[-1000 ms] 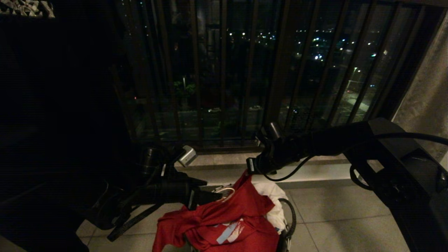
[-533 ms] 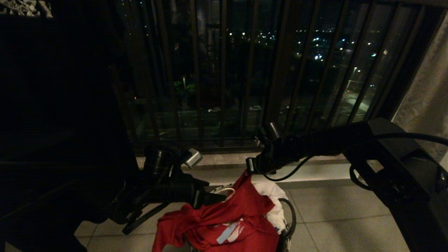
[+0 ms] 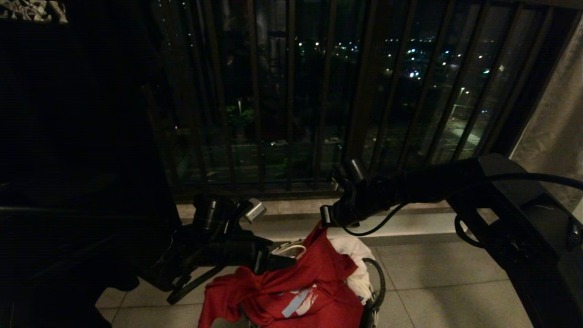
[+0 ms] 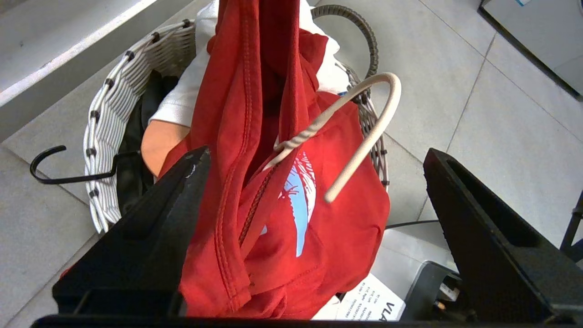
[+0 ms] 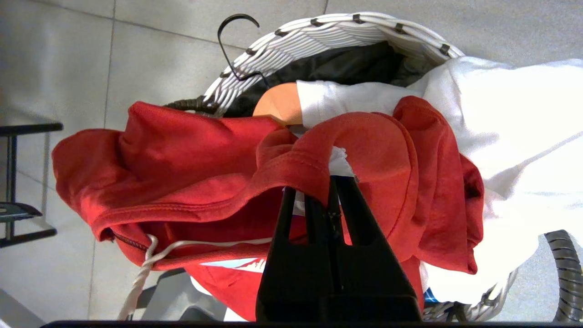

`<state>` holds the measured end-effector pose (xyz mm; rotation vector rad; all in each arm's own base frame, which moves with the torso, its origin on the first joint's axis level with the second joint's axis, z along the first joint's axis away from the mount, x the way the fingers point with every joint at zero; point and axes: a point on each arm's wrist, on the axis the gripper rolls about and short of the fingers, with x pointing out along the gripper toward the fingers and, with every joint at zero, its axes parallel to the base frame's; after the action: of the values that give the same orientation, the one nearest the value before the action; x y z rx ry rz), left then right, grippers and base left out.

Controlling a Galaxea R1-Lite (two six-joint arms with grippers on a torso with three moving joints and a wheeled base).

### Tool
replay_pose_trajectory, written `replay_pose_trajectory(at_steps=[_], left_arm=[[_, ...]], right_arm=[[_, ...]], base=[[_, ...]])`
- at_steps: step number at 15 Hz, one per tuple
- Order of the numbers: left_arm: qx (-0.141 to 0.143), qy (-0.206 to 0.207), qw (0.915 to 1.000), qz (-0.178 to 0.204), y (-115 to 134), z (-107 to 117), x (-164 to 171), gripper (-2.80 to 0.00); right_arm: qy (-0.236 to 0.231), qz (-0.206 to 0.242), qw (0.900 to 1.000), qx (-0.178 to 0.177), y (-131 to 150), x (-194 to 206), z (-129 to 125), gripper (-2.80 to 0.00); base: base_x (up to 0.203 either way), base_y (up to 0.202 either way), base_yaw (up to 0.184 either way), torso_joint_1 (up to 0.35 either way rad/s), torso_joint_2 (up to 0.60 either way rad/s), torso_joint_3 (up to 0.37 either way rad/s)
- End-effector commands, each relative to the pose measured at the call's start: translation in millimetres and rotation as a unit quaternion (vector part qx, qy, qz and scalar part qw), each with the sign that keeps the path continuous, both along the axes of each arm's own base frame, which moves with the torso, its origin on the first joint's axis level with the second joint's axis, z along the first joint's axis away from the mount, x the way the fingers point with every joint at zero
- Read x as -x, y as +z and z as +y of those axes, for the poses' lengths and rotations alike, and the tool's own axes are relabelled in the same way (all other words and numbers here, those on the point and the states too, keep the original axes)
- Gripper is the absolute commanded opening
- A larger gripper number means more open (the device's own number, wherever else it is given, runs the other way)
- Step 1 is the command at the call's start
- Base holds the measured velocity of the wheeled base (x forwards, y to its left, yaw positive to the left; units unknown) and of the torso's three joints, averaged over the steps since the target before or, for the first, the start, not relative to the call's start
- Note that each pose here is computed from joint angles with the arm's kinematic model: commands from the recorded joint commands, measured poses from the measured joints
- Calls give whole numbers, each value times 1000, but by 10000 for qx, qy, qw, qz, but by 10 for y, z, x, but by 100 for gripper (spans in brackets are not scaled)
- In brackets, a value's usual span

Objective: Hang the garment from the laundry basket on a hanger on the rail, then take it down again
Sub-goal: Hang the clothes on the clothes rack

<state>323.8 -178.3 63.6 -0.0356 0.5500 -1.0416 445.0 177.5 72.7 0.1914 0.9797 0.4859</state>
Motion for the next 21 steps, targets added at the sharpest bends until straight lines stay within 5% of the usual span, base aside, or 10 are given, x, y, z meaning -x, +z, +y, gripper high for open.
replay_pose_trajectory(at_steps=[1,21], left_arm=[[13,-25,10000,-16,-10,-21,-13,0],[201,-155,9995,-177,27,-34,-12,0]], right_arm=[[2,6,10000,-9,1,1,1,-280],[-6,-1,10000,-12,2,-3,-5,-280]], base=[[0,0,0,0,0,0],[0,0,0,0,0,0]])
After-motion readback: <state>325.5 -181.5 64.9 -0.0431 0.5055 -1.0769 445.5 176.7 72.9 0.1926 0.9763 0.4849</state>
